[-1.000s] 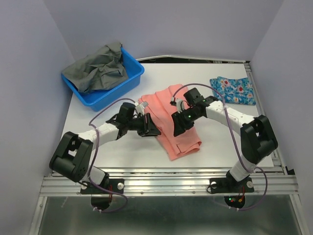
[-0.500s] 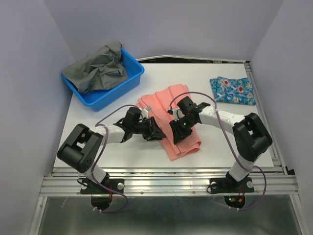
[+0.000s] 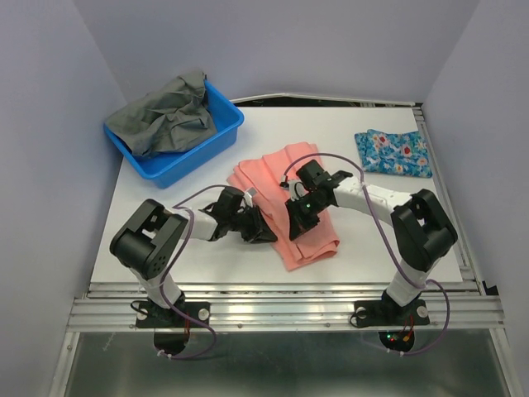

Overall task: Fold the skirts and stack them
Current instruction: Fold the skirt

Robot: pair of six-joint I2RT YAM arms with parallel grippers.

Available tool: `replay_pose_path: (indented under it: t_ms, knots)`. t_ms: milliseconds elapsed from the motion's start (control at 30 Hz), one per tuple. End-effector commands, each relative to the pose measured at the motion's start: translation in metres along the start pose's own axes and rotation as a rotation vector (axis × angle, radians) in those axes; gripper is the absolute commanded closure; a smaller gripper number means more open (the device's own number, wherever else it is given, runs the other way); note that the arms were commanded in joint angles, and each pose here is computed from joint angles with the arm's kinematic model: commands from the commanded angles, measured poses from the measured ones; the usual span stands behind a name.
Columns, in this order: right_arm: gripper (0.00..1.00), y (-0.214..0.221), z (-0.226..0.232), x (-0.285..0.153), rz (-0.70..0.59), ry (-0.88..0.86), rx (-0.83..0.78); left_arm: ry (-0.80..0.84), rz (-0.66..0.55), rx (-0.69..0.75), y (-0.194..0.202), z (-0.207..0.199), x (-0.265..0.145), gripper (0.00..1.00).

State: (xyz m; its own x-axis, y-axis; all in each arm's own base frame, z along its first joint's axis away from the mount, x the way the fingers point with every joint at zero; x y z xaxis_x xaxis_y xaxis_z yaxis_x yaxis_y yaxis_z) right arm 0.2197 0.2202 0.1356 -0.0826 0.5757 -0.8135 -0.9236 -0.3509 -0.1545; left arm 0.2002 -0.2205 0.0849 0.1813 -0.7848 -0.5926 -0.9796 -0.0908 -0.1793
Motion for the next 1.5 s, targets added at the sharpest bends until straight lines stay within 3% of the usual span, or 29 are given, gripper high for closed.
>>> replay_pose_path:
  t_ms: [0,167,200,333,633,733,867,933,1333,1467]
  knots:
    - [0.99,-0.012,0.024,-0.006,-0.007,-0.139,0.007,-0.012,-0.022,0.008,-0.009,-0.002,0.002,0.76]
    - [0.4,-0.012,0.012,-0.018,-0.083,0.046,-0.073,-0.026,-0.027,0.01,-0.01,0.0,-0.001,0.77]
    - [0.39,-0.011,0.012,-0.025,-0.108,0.074,-0.084,-0.023,-0.026,0.011,-0.01,0.001,-0.001,0.76]
    - [0.44,-0.002,-0.002,-0.027,-0.123,0.2,-0.09,-0.027,-0.019,0.014,-0.012,0.002,0.002,0.77]
    - [0.48,0.019,-0.01,0.019,-0.027,0.187,-0.084,-0.035,-0.012,0.022,-0.021,0.003,0.012,0.77]
    - [0.61,0.02,-0.011,0.025,-0.031,0.192,-0.097,-0.043,-0.003,0.014,-0.019,0.006,0.014,0.77]
    - [0.92,0.016,-0.012,0.031,-0.003,0.187,-0.091,-0.047,-0.001,0.013,-0.021,0.007,0.017,0.77]
    - [0.99,0.013,-0.012,0.033,-0.001,0.184,-0.087,-0.047,0.001,0.012,-0.021,0.007,0.017,0.77]
    - [0.99,-0.013,0.049,-0.017,-0.128,-0.051,-0.112,-0.049,-0.011,0.015,-0.019,0.007,0.012,0.81]
    - [0.99,-0.014,0.058,-0.018,-0.108,-0.101,-0.057,-0.054,-0.013,0.01,-0.018,0.008,0.009,0.84]
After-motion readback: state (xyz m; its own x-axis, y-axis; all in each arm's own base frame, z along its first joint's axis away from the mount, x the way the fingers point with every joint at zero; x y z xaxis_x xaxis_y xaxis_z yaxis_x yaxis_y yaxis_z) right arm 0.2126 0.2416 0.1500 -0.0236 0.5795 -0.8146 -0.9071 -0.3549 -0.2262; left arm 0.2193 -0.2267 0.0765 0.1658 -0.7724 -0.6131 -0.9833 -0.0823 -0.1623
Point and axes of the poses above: each gripper's point midway between its finger pads, its own x axis out along the fingers, its own z axis along the line the jaws close on, y = z × x, the point moved 9 cm from there along -x, back along the fingers, and after that the axes turned 8 degrees about x, right-handed, at the moved point
